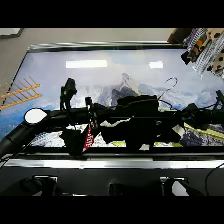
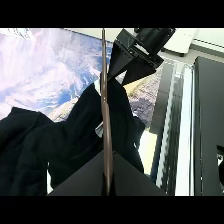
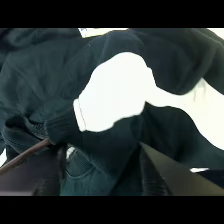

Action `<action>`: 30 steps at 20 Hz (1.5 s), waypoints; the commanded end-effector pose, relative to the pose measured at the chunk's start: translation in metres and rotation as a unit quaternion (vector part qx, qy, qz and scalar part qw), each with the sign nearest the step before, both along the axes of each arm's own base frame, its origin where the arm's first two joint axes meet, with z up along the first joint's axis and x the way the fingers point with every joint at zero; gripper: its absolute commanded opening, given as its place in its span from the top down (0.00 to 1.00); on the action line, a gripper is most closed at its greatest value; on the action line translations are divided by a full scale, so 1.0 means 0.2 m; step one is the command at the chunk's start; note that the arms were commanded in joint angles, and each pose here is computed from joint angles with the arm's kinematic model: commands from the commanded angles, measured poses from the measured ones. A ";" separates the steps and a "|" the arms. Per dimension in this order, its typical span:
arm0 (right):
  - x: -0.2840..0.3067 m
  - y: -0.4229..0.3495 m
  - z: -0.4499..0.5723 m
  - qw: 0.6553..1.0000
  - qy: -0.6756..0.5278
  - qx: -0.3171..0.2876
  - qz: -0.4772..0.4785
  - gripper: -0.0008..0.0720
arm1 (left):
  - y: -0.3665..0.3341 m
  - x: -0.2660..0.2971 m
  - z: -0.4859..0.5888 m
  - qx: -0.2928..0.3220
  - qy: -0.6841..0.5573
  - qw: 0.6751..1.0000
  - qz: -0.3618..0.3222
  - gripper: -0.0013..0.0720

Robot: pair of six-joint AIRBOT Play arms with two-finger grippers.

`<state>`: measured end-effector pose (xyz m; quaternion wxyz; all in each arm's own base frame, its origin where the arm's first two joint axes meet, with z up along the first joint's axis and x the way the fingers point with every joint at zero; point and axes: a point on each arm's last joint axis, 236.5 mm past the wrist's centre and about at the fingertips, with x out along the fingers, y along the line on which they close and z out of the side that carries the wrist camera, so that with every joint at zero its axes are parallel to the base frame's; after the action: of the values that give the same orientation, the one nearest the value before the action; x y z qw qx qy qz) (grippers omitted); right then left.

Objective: Fold the clothes and pants, and hang the long-sleeved shirts on hangers.

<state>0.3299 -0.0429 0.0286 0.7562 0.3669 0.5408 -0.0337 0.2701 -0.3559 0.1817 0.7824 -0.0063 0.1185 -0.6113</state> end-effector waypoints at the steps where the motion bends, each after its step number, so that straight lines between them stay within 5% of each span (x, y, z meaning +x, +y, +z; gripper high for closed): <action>1: 0.04 0.01 -0.01 1.000 -0.010 0.010 0.004 0.40 | 0.00 0.00 0.00 0.000 0.000 1.000 0.000 0.95; 3: 0.04 0.01 -0.01 1.000 -0.011 0.009 0.007 0.50 | 0.00 0.00 0.00 0.000 0.000 1.000 0.000 0.95; 6: 0.04 0.02 -0.01 1.000 -0.013 0.012 0.011 0.92 | 0.00 0.00 0.00 0.000 0.000 1.000 0.000 0.95; 18: -0.01 0.16 0.56 0.991 -0.123 -0.001 0.051 0.93 | 0.00 0.00 0.00 -0.001 0.000 1.000 -0.002 0.95; 24: -0.07 0.38 0.94 0.974 -0.209 0.062 0.058 0.93 | -0.05 -0.06 0.01 -0.004 0.002 1.000 -0.016 0.95; 30: -0.22 0.48 1.04 0.970 -0.225 0.061 0.073 0.93 | -0.14 -0.07 0.14 -0.058 -0.016 0.998 0.003 0.95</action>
<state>0.2994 0.0412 0.2249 0.8350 0.3687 0.3886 0.1256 0.2536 -0.3767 0.1965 0.7749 -0.0253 0.0945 -0.6244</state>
